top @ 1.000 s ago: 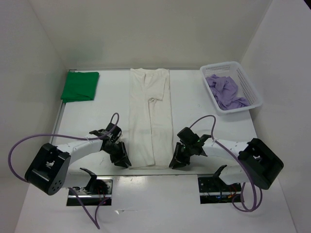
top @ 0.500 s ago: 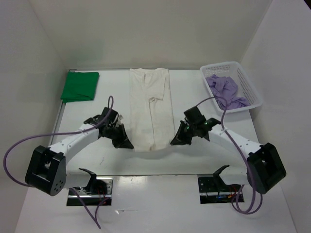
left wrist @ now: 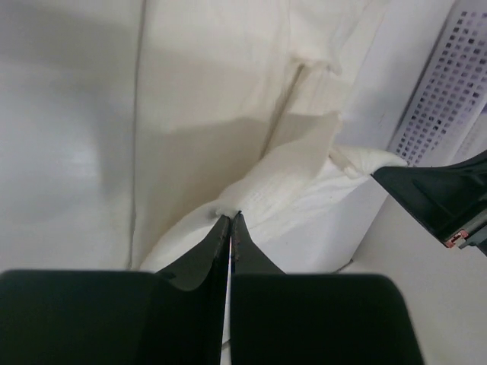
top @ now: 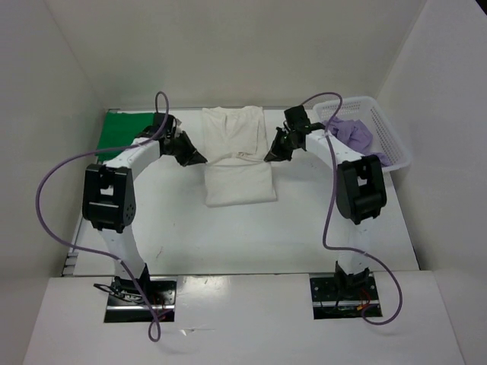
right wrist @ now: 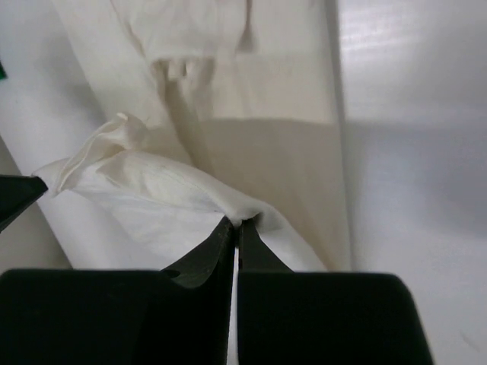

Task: Fold and stack the t-shirts
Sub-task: Fold the folded rectangular tshirt in 1/3 of the way

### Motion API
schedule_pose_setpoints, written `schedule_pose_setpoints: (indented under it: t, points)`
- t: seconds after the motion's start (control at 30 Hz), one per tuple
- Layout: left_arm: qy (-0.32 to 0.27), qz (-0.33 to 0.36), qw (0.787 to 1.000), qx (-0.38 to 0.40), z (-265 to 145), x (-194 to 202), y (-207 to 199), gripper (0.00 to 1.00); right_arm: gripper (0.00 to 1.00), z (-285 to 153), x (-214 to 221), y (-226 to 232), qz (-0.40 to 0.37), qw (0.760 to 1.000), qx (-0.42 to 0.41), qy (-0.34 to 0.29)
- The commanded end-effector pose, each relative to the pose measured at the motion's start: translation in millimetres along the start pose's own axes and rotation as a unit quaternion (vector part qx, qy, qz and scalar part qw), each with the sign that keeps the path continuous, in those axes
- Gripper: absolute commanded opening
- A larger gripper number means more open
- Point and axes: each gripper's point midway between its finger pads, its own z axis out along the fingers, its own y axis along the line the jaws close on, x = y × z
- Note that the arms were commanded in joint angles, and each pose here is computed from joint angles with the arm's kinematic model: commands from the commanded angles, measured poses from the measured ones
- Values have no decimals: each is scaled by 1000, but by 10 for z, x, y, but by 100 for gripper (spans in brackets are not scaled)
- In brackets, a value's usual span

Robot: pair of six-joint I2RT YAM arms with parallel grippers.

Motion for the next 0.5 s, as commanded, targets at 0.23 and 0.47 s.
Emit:
schedule_pose_setpoints:
  t: [0.23, 0.47]
  points:
    - [-47, 19, 999, 14, 470, -701, -45, 16, 12, 430, -732, 85, -33, 998, 2, -52]
    - [-100, 58, 992, 45, -5, -606, -371, 35, 43, 65, -602, 63, -22, 997, 6, -80]
